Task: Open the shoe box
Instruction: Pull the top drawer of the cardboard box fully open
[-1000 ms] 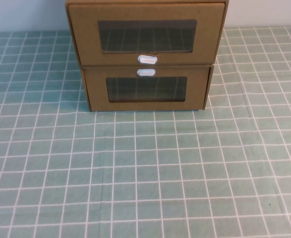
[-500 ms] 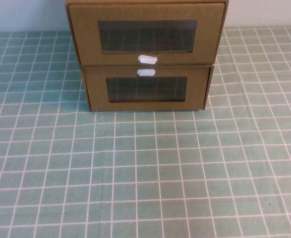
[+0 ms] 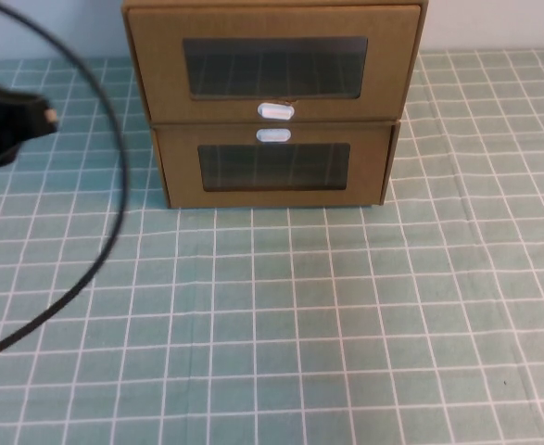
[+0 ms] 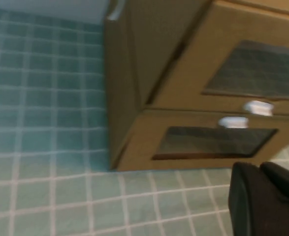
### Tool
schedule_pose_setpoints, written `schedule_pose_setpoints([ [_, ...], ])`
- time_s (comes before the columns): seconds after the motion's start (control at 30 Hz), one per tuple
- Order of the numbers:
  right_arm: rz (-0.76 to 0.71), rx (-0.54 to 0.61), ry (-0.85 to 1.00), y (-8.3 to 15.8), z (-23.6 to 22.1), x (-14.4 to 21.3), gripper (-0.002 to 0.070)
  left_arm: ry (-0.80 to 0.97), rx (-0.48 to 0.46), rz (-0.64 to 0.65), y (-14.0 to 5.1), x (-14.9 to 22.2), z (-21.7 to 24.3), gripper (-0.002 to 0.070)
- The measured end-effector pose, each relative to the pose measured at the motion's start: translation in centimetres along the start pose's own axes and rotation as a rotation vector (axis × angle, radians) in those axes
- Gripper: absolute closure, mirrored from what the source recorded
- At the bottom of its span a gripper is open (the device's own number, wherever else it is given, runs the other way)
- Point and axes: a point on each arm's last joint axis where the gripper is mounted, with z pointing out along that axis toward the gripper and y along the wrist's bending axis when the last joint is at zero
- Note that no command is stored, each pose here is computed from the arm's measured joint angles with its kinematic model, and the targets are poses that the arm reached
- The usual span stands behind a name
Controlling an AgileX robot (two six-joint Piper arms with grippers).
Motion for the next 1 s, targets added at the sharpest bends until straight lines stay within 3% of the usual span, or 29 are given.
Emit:
schedule_pose_setpoints([
  [0.23, -0.507, -0.302, 0.165, 5.8, 4.3, 2.7, 0.0689, -0.058, 0.327, 0.165, -3.0, -4.5, 4.7, 0.0680],
  [0.43, -0.827, -0.494, 0.212, 10.3, 6.8, 5.5, 0.0690, -0.074, 0.439, 0.244, -4.4, -8.2, 10.4, 0.0680],
  [0.63, -0.950, -0.538, 0.301, 11.9, 10.5, 7.3, 0.0689, -0.071, 0.478, 0.263, -4.8, -10.1, 16.0, 0.0680],
  [0.77, -1.040, -0.563, 0.334, 12.5, 12.0, 7.2, 0.0689, 0.003, 0.513, 0.217, -4.5, -9.4, 19.9, 0.0680],
  [1.0, -1.065, -0.466, 0.320, 13.6, 14.3, 4.7, 0.0689, 0.066, 0.559, 0.180, -4.5, -8.5, 21.5, 0.0680],
])
